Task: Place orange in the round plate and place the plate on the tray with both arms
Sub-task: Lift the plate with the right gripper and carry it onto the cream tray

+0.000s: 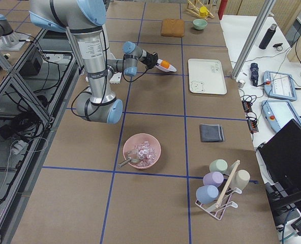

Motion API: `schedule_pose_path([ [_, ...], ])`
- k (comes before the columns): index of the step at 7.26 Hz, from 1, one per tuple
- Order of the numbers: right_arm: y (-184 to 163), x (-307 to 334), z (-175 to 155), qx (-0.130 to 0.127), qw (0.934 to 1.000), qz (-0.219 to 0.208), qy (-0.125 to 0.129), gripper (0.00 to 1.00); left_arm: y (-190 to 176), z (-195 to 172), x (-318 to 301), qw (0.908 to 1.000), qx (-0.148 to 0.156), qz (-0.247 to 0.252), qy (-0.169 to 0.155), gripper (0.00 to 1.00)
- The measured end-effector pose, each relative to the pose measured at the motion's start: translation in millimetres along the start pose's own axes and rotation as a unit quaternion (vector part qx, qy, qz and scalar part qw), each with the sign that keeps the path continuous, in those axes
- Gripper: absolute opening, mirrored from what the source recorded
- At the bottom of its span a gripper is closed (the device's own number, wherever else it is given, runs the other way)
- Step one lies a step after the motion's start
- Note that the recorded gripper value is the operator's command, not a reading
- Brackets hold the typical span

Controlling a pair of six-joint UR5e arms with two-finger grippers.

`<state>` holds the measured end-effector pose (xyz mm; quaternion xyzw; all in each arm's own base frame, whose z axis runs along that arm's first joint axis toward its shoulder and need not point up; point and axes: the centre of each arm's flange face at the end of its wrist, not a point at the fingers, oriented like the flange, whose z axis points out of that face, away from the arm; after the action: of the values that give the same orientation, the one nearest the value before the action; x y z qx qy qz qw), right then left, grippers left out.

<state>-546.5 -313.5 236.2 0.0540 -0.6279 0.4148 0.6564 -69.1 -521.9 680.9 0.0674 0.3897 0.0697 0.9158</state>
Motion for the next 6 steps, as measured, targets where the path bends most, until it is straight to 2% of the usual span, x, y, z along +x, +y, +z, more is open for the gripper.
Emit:
schedule_pose_path([
  [1, -9.2, -10.2, -1.7, 0.004, 0.9999, 0.011, -0.011, 0.00, -0.5, -1.0, 1.0, 1.0000, 0.001, -0.006, 0.000, 1.00],
  [4, -45.2, -42.4, -9.8, 0.006, 0.9954, 0.064, -0.070, 0.00, -1.6, -9.2, 9.4, 0.9997, 0.007, -0.025, -0.001, 1.00],
  [6, -73.3, -58.7, -7.0, 0.024, 0.9910, 0.097, -0.089, 0.00, 5.8, -21.0, 19.9, 0.9985, 0.008, -0.054, -0.002, 1.00],
])
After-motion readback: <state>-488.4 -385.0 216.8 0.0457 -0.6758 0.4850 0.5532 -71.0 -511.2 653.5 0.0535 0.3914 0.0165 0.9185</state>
